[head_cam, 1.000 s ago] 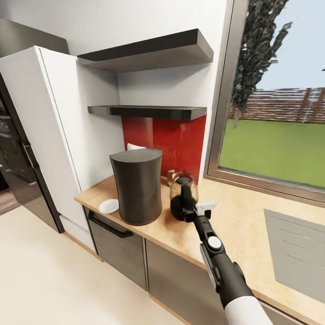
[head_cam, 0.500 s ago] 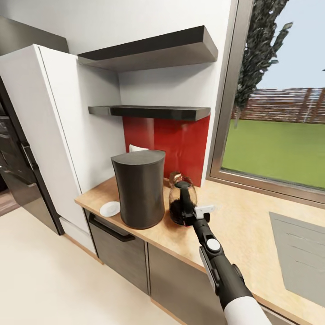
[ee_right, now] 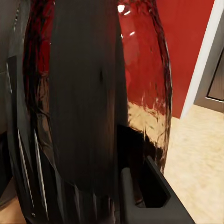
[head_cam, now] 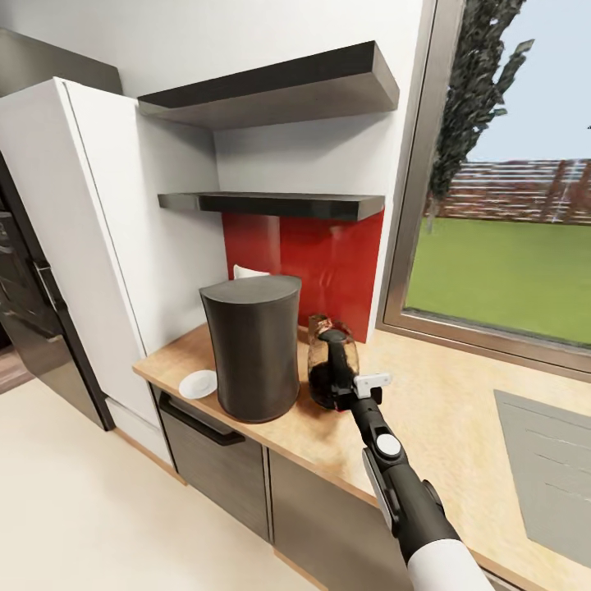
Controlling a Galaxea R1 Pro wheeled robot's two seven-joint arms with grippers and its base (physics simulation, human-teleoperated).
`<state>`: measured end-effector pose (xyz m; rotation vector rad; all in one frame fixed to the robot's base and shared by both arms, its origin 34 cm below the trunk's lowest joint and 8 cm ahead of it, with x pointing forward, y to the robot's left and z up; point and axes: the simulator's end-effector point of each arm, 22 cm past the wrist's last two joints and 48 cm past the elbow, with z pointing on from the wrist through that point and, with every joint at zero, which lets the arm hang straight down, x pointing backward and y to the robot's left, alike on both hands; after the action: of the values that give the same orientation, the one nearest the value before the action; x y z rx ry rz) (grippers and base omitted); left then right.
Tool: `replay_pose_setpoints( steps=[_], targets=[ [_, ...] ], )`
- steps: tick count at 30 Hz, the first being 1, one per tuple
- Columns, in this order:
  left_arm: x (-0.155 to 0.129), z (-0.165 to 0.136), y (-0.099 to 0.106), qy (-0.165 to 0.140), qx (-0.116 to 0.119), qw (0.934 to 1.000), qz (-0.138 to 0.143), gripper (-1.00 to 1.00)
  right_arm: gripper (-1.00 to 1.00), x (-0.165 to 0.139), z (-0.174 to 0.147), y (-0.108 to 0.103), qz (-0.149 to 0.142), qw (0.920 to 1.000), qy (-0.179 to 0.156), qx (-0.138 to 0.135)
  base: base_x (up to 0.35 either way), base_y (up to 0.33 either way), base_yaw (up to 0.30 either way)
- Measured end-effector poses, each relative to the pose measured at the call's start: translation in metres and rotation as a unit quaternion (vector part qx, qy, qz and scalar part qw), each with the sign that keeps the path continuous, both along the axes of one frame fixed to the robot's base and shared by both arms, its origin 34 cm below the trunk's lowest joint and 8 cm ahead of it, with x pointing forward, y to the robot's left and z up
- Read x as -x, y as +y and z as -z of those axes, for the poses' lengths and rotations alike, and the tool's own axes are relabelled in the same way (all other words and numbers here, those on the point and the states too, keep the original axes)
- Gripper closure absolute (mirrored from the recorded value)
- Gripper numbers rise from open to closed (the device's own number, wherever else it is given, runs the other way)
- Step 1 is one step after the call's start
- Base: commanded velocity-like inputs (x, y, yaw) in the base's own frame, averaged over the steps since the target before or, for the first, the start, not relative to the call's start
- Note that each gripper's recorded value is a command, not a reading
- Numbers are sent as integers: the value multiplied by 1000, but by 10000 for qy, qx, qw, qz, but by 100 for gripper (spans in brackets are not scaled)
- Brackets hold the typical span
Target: Set up a coffee station on the kitchen countertop: keep the coffee maker on the countertop, move the bottle of coffee from the kitchen shelf to the counter next to the coffee maker, place a paper coffee filter on top of the coffee maker, put the saucer next to the coffee maker with the coffee cup on the saucer, and place the electric kettle next to the coffee maker.
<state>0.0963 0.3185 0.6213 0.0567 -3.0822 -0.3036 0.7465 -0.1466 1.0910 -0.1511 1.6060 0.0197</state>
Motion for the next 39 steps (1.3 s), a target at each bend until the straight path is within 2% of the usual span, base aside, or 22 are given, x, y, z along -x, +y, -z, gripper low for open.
replay_pose_setpoints(
  steps=[11,17,24,25,39],
  targets=[
    [0,0,0,0,0,10000,0,-100,100,0,2,-1,8,10000,16,4,1,0,0],
    [0,0,0,1,0,10000,0,-100,100,2,21,2,-21,9998,220,21,0,0,0],
    [0,0,0,0,-1,10000,0,-100,100,3,26,3,-35,9996,269,26,0,0,0],
    [0,0,0,0,0,10000,0,-100,-100,3,26,3,-35,9996,269,28,0,0,0],
    [0,0,0,-2,0,10000,0,-100,-100,3,25,3,-29,9996,264,25,0,0,0]
  ],
)
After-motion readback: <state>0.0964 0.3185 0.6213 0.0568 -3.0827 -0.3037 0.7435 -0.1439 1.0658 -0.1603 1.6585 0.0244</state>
